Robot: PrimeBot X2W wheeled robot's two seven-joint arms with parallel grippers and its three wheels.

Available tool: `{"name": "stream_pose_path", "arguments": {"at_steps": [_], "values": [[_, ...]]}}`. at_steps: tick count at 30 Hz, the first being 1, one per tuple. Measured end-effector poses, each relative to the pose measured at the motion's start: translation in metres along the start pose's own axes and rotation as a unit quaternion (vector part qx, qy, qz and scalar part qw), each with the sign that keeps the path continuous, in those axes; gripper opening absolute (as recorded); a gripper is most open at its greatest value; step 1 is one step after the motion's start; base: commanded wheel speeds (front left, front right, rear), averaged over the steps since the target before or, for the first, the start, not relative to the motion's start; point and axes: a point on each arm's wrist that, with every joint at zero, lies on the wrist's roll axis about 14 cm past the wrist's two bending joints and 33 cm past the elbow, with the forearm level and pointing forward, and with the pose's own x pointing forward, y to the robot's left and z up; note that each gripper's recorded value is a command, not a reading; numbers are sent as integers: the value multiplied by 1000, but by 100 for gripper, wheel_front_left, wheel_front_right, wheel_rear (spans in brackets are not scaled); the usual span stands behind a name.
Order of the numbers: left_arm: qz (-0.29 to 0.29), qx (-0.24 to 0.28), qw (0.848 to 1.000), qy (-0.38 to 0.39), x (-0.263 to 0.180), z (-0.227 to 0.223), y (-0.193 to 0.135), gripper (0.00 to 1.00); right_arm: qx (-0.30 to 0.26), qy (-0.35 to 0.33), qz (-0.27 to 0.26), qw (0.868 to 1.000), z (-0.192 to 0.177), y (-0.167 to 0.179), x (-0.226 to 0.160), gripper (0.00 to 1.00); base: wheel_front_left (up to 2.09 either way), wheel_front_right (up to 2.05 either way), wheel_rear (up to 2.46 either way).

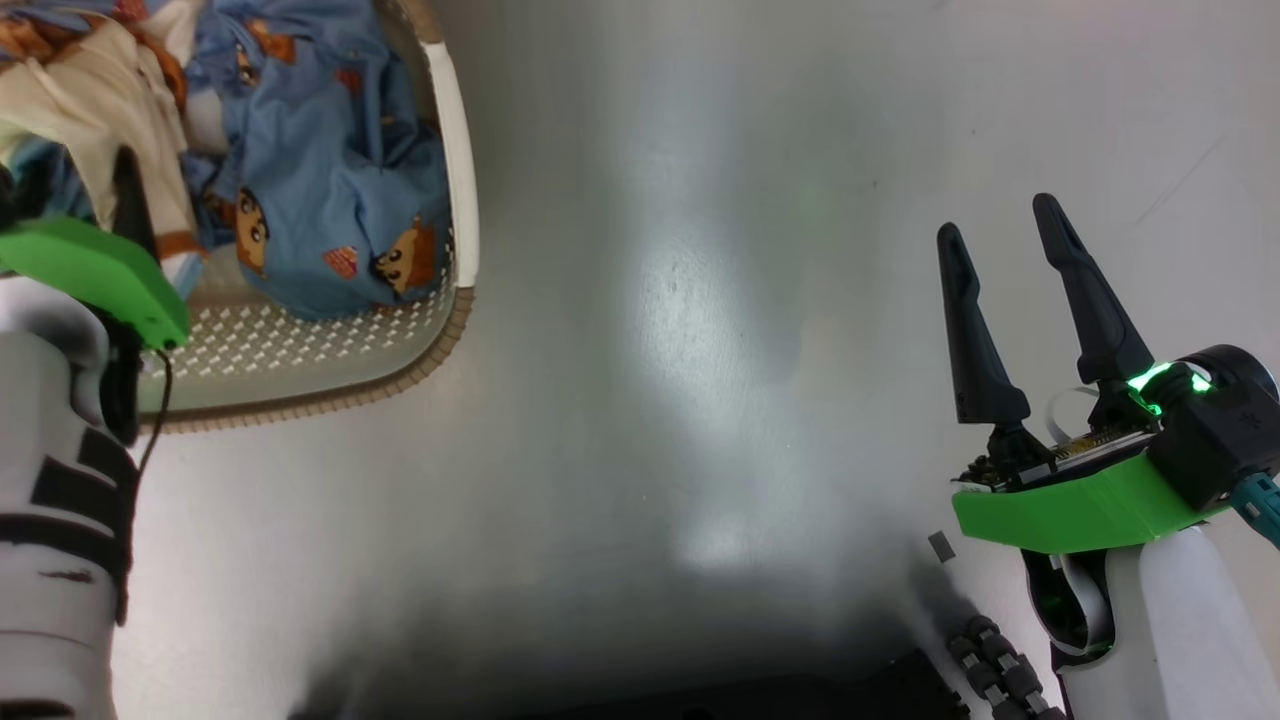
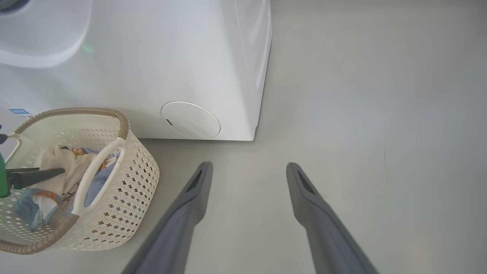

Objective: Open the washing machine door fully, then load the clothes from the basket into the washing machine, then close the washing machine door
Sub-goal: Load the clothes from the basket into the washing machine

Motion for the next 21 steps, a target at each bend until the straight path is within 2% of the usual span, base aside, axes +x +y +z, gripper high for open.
{"name": "stream_pose_path", "arguments": {"at_steps": [3, 4, 5, 10, 21], "values": [[3, 0, 1000, 9, 7, -2, 4, 100, 4, 7, -4, 1000, -6, -3, -1, 100, 0, 0, 0], [4, 1, 1000, 9, 9, -1, 6, 70, 3, 9, -5, 1000, -8, -3, -1, 100, 0, 0, 0], [2, 8, 1000, 9, 12, 0, 7, 0, 3, 10, -5, 1000, -9, -4, -1, 100, 0, 0, 0], [-8, 15, 1000, 0, 16, 11, 1, 0, 3, 0, -8, 1000, -2, -7, 2, 100, 0, 0, 0], [-26, 19, 999, -40, -4, 41, -14, 0, 0, -26, -4, 1000, 26, -2, -1, 100, 0, 0, 0]]}}
